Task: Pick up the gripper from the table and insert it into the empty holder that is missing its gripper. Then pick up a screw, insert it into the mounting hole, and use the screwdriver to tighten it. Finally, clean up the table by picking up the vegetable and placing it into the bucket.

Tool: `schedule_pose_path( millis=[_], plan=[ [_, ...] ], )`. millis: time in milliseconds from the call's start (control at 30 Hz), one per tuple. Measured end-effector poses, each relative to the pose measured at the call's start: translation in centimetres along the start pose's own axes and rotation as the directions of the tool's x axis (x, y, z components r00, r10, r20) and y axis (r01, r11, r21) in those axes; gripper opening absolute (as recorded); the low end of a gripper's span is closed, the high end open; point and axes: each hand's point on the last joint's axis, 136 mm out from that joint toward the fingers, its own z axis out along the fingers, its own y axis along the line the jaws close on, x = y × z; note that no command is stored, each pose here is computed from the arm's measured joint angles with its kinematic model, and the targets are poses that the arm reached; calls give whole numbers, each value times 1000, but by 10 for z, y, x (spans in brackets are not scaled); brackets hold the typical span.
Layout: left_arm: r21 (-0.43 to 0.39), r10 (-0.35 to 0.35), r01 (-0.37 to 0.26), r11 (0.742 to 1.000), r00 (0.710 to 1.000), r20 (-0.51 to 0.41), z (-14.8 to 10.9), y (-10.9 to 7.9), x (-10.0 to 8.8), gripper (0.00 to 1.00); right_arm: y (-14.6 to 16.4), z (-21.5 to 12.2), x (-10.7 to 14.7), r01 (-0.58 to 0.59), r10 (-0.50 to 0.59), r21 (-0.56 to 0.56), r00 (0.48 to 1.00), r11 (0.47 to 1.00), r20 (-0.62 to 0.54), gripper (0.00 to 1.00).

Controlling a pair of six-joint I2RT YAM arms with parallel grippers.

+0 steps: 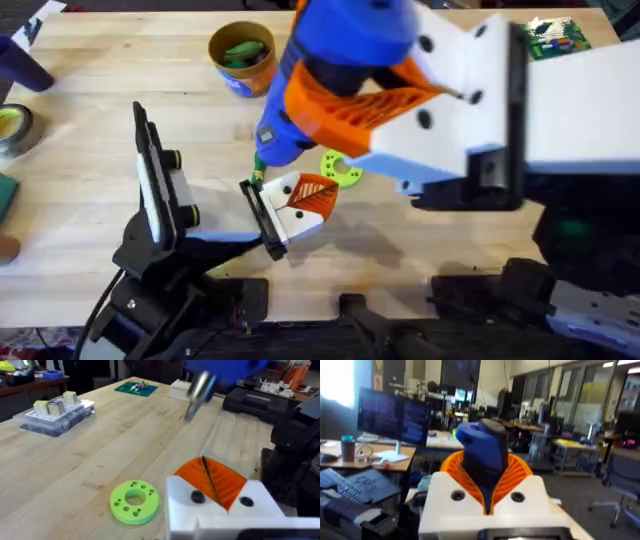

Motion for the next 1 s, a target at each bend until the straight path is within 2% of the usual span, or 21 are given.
schedule_pose_path(
  millis=[167,500,567,700,767,867,1000],
  plan=[
    [0,0,0,1000,1000,0,0,0,0,14,2,-4,-13,15,-15,0,999,1000,31,33],
    [0,0,0,1000,1000,0,0,0,0,14,-2,-4,-12,10,-11,25,1000,1000,27,34],
    [0,0,0,1000,1000,0,0,0,0,13,-6,-5,-5,-15,16,39,1000,999,-3,33],
    [0,0,0,1000,1000,0,0,0,0,14,-17,-5,26,-116,128,87,980,989,-153,35],
    [0,0,0,1000,1000,0,0,0,0,14,-21,-5,31,-145,165,109,965,983,-204,35],
    [0,0,0,1000,1000,0,0,0,0,14,-23,0,22,-168,193,121,953,978,-234,33],
    [0,0,0,1000,1000,0,0,0,0,14,-25,5,2,-167,189,117,959,979,-212,35]
  ],
)
